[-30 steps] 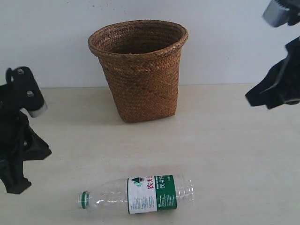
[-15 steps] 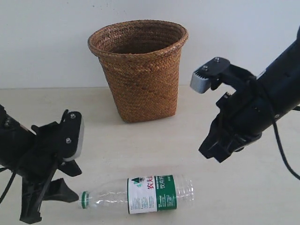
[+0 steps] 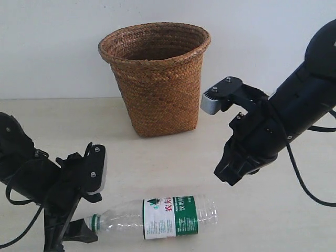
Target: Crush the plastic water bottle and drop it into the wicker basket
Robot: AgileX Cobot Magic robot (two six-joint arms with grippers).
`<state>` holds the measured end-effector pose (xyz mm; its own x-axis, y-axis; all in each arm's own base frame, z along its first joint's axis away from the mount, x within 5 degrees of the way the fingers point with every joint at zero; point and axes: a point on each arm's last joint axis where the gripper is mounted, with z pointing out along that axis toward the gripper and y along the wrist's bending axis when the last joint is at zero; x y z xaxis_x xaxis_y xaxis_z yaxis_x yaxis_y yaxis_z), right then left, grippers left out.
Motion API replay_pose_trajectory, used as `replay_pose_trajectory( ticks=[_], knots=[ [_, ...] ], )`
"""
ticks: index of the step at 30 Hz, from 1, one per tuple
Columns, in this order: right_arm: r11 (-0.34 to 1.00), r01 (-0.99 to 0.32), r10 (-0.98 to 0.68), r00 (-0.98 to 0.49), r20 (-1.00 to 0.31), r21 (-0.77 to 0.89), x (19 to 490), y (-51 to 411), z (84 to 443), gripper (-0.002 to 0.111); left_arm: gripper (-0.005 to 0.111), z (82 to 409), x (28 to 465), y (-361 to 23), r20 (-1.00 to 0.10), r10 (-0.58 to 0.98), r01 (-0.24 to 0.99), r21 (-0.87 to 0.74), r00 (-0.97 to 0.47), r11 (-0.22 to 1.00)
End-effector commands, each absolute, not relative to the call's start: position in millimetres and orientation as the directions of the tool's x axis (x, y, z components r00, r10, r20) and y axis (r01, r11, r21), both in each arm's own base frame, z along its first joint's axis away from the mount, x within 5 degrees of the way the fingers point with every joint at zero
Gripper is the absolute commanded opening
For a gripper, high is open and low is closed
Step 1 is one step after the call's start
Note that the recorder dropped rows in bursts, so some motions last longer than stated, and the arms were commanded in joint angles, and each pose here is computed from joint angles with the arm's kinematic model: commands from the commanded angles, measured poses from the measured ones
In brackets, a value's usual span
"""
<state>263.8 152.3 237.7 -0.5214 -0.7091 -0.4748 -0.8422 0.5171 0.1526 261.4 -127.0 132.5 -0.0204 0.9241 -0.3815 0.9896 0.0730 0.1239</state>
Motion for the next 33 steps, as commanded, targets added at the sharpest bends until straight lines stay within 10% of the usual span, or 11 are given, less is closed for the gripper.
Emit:
replay_pose_trajectory(
  ticks=[1,10,19,33],
  knots=[
    [0.519,-0.842,-0.702,-0.516,-0.491,0.143,266,154,239,0.000,0.068,125,264,-130,-0.389,0.921,0.991,0.119,-0.016,0.068],
    [0.533,-0.822,-0.651,-0.550,-0.524,0.200,265,159,242,0.000,0.060,121,266,-131,-0.391,0.920,0.990,0.130,0.009,0.046],
    [0.533,-0.801,-0.585,-0.580,-0.566,0.270,262,172,247,0.000,0.005,121,264,-132,-0.387,0.919,0.990,0.141,0.075,-0.022],
    [0.493,-0.748,-0.654,-0.656,-0.378,0.444,287,257,189,0.000,0.004,121,264,-132,-0.391,0.920,0.992,0.129,0.036,0.015]
  ],
)
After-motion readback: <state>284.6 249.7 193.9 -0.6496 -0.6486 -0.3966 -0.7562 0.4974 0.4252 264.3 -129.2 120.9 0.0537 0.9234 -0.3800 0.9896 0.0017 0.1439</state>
